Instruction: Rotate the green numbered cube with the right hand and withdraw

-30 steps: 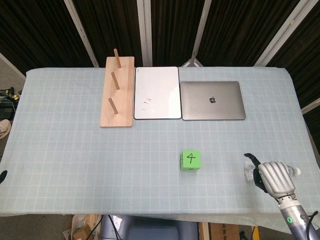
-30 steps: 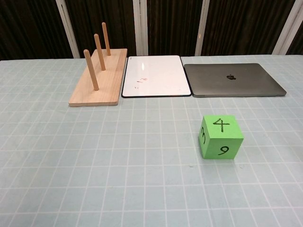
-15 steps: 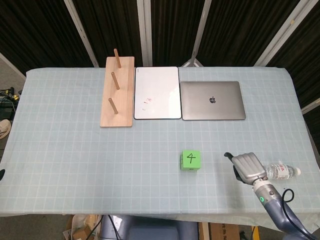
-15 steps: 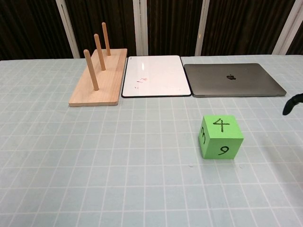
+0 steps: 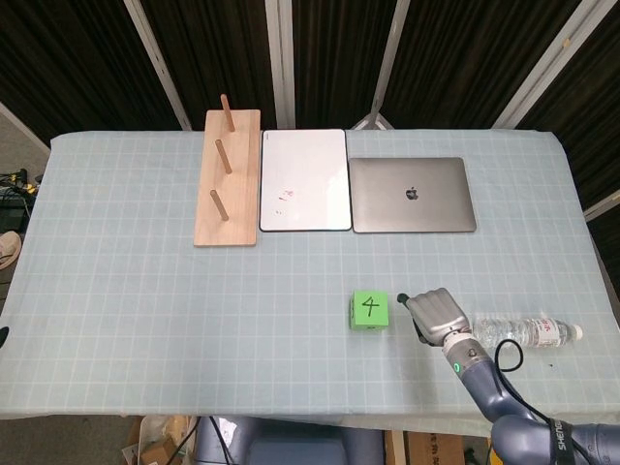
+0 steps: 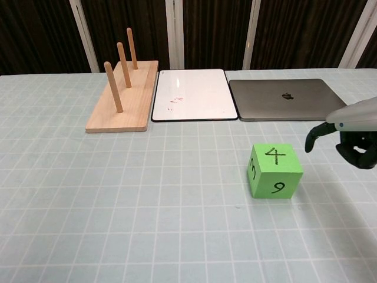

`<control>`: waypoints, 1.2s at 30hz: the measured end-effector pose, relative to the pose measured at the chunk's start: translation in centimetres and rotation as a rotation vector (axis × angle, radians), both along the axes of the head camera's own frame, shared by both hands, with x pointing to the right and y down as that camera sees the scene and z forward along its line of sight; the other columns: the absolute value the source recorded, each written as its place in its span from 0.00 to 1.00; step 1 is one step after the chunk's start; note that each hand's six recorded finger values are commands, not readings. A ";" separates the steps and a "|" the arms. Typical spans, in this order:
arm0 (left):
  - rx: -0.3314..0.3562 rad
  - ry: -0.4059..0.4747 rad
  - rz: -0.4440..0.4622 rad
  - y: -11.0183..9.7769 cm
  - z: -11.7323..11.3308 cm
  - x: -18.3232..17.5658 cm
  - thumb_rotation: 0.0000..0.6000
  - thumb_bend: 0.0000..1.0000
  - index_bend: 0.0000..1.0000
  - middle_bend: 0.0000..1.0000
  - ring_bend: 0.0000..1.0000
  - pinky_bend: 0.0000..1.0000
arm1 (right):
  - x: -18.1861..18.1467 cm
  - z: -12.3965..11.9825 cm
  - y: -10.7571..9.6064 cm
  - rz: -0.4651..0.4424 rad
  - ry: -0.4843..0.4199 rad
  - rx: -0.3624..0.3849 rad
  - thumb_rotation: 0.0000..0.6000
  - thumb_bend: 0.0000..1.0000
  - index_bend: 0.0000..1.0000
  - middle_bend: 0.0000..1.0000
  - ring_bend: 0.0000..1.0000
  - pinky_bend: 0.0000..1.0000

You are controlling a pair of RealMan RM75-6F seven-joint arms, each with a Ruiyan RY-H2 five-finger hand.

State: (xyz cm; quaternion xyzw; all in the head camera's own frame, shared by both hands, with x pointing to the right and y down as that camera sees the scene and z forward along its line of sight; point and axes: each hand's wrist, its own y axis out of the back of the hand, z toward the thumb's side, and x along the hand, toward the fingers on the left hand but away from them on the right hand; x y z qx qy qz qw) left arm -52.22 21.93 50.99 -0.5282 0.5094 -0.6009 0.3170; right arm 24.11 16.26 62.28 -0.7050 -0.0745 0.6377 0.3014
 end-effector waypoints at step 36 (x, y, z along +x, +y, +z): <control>-0.007 -0.003 -0.003 -0.2 0.3 0.0 1.00 0.31 0.11 0.00 0.00 0.00 | -6.5 2.5 -3.5 0.041 -0.013 -0.077 1.00 0.84 0.22 0.84 0.87 0.76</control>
